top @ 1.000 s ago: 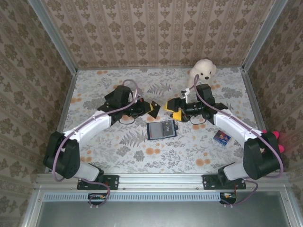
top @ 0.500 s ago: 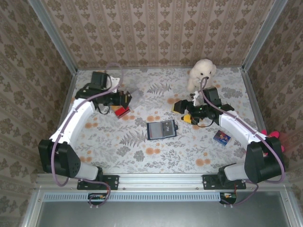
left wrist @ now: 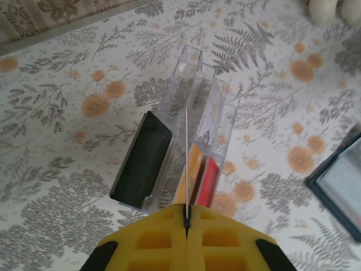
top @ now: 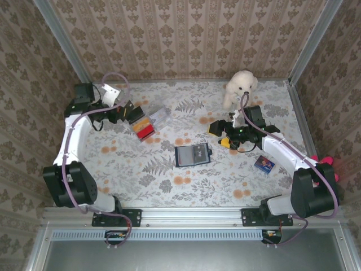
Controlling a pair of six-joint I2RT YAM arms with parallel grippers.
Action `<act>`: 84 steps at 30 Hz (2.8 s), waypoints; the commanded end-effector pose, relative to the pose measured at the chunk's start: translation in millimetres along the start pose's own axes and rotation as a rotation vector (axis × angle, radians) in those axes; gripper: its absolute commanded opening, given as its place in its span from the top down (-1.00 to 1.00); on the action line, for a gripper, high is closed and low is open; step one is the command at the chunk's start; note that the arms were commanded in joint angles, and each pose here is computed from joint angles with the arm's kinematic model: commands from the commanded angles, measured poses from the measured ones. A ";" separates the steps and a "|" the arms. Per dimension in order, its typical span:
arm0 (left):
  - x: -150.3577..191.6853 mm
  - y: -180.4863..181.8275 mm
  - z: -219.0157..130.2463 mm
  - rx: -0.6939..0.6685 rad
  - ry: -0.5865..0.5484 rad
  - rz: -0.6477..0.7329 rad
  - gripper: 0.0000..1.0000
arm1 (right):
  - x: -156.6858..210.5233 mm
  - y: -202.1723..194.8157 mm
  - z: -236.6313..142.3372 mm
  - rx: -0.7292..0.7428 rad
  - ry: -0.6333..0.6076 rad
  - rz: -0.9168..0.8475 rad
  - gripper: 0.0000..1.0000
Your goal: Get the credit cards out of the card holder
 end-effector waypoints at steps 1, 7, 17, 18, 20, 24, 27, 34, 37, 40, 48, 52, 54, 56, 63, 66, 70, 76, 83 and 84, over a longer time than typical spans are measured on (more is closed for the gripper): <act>-2.4 6.9 5.7 0.017 0.021 0.187 1.00 | -2.2 -3.5 0.7 0.010 -0.004 -0.004 -1.00; -9.0 19.6 29.6 0.036 0.051 0.250 1.00 | -6.5 1.6 -0.4 0.002 -0.015 0.001 -1.00; -6.8 23.4 72.4 0.113 0.164 0.345 1.00 | -8.6 6.1 -1.8 -0.007 -0.017 0.007 -1.00; -5.6 23.9 74.4 0.117 0.167 0.350 1.00 | -8.4 6.1 -1.8 -0.008 -0.016 0.008 -1.00; -2.2 24.8 77.4 0.125 0.176 0.353 1.00 | -8.2 6.0 -1.7 -0.007 -0.015 0.008 -1.00; 6.0 26.9 83.7 0.132 0.205 0.360 1.00 | -7.7 5.3 -1.3 -0.008 -0.014 0.012 -1.00; 9.7 28.6 87.1 0.113 0.219 0.384 1.00 | -6.7 4.5 -1.0 -0.008 -0.010 0.011 -1.00; 17.5 29.7 92.6 0.099 0.230 0.415 0.99 | -6.5 6.2 -1.3 -0.015 -0.005 0.005 -1.00; 19.6 28.2 95.9 0.120 0.227 0.402 0.95 | -6.3 5.8 -1.2 -0.015 -0.004 0.007 -1.00; 18.0 27.6 96.3 0.125 0.217 0.394 0.88 | -6.1 5.7 -0.9 -0.016 -0.003 0.011 -1.00; 8.1 27.5 89.7 0.103 0.193 0.383 0.50 | -6.0 6.3 -0.4 -0.020 -0.003 0.011 -1.00; 1.7 26.4 84.6 0.087 0.175 0.385 0.47 | -5.0 5.6 0.4 -0.020 -0.001 0.012 -1.00; -3.1 25.3 79.9 0.078 0.158 0.379 0.45 | -4.4 5.2 0.6 -0.018 0.001 0.013 -1.00; -11.9 23.2 72.9 0.063 0.124 0.363 0.44 | -4.0 4.8 0.9 -0.013 0.001 0.012 -1.00; -52.5 16.7 36.7 -0.054 -0.070 0.155 0.23 | 2.7 2.0 6.2 0.126 -0.021 -0.042 -1.00; -60.5 10.7 26.3 -0.082 -0.157 0.012 0.11 | 11.8 4.4 13.4 0.219 -0.022 -0.102 -1.00; -50.5 10.6 19.9 -0.159 -0.171 -0.203 -0.37 | 27.7 9.3 28.8 0.329 0.001 -0.200 -0.93; -14.4 20.3 13.9 -0.248 -0.132 -0.445 -0.59 | 48.8 16.4 62.6 0.378 0.119 -0.300 -0.78; 16.2 11.5 -3.1 -0.259 -0.145 -0.609 -1.00 | 49.2 9.6 94.2 0.446 0.174 -0.313 -0.74; 19.4 8.3 -5.2 -0.252 -0.137 -0.635 -1.00 | 48.3 8.3 98.6 0.446 0.183 -0.309 -0.72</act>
Point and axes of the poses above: each hand's point on the last joint's axis, 136 mm out from that joint toward the fingers, its own z axis out along the fingers, its own y axis along the line the jaws close on, x = y × z, the point moved 6 cm from there along -z, back along the fingers
